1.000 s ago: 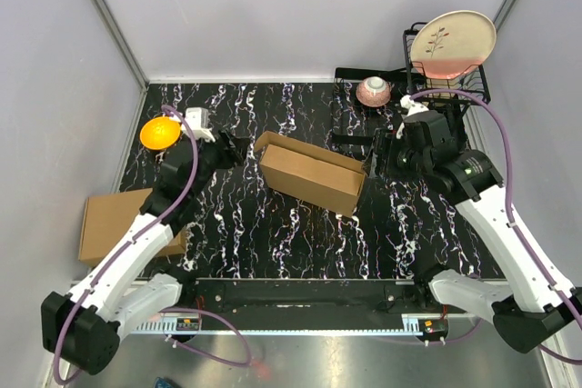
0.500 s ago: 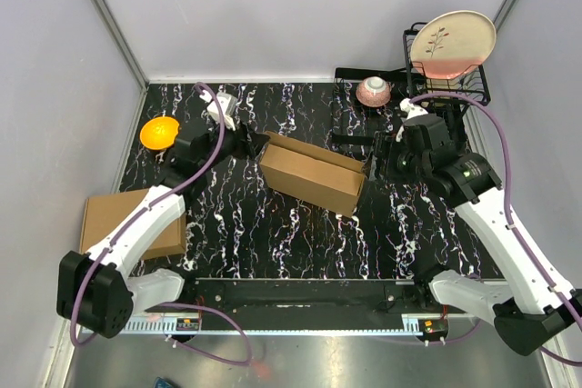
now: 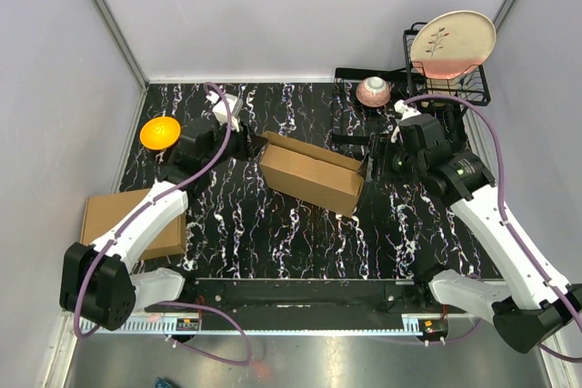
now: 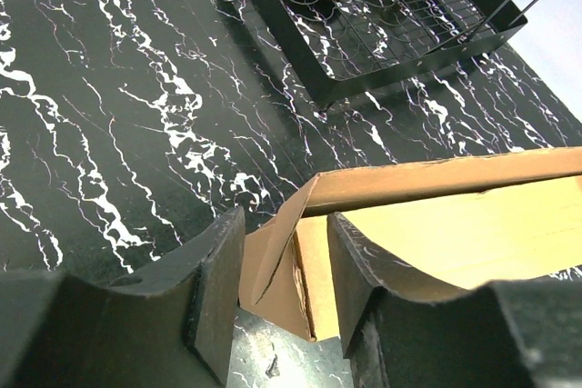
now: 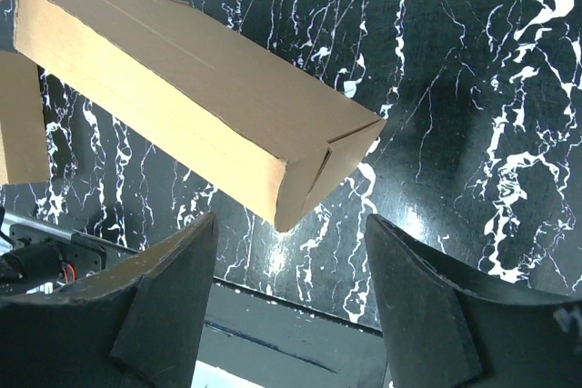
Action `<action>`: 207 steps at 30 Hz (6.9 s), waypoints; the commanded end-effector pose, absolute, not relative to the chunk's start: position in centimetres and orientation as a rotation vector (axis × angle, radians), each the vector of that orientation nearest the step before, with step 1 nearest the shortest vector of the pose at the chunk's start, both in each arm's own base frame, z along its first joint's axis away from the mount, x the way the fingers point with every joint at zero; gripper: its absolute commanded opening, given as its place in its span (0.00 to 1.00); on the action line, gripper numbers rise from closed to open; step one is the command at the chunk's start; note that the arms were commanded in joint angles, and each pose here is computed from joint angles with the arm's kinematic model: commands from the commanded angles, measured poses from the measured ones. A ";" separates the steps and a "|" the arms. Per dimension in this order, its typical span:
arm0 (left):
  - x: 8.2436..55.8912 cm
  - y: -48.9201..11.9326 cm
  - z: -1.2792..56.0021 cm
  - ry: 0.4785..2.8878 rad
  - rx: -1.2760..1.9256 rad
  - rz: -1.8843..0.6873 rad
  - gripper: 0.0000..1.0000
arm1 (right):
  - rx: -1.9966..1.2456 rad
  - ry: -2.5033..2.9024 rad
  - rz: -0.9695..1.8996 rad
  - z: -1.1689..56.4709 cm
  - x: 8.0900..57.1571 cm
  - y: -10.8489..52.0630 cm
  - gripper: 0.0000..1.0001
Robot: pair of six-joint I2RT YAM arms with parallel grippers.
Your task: Fold the paper box
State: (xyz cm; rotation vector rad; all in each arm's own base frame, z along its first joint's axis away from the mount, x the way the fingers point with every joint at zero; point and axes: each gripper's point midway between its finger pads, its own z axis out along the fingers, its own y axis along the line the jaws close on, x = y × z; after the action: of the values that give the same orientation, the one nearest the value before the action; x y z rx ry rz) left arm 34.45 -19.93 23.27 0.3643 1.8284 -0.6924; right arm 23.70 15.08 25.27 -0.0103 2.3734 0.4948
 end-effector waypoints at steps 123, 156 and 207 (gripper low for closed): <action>34.4 -21.8 27.3 1.968 0.289 -0.799 0.01 | -0.082 2.456 0.537 20.1 25.5 18.0 0.25; 33.2 -23.0 25.2 2.015 0.238 -0.938 0.00 | -0.052 2.531 0.456 15.6 25.6 17.4 0.24; 33.5 -23.0 25.2 2.198 0.122 -1.004 0.00 | -0.095 2.572 0.323 13.2 25.5 16.6 0.00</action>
State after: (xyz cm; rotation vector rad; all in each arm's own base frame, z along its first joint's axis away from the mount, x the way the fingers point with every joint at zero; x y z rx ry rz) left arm 35.21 -20.27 22.68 0.0726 2.2115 -0.7976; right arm 28.51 17.40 18.80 -0.0244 2.3587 0.4269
